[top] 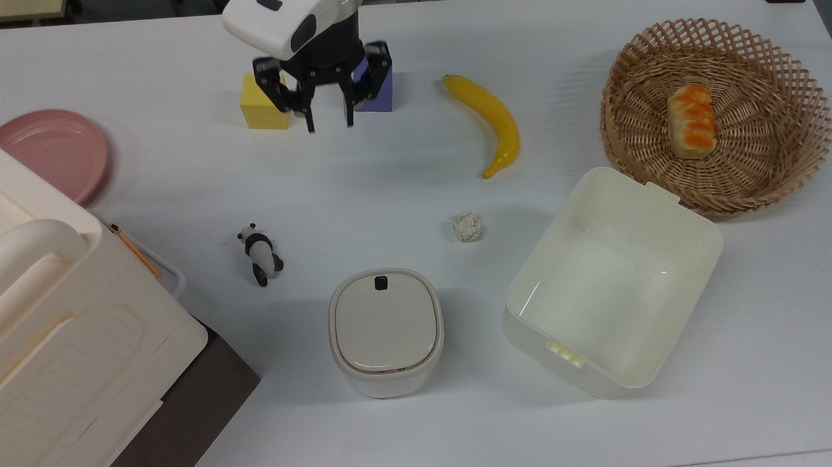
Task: Open the trash can
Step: 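Move the gripper down over the small white trash can lid, then press the gripper fingertip on the lid to pop it open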
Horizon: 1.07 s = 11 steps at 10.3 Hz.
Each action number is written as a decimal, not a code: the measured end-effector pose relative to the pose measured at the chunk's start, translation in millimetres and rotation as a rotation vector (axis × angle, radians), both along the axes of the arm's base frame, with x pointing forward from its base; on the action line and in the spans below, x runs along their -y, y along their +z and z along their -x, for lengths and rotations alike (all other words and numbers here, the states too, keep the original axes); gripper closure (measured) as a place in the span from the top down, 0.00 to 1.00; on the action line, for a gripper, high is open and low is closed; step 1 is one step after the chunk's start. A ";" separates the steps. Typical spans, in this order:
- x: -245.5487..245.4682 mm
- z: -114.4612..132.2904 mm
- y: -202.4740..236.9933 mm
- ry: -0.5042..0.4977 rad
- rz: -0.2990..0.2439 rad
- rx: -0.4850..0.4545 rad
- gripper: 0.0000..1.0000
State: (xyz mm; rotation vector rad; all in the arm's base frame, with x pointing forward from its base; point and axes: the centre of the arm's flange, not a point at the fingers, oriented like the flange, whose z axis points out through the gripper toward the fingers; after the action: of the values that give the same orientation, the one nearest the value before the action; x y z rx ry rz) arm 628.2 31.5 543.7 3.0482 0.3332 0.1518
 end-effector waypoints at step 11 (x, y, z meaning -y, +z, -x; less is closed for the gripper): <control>-52.0 -107.1 -102.3 -0.143 -0.118 0.394 0.01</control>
State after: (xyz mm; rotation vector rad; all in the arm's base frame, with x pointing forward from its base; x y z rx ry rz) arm 735.3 83.5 441.4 3.0412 0.0806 0.7719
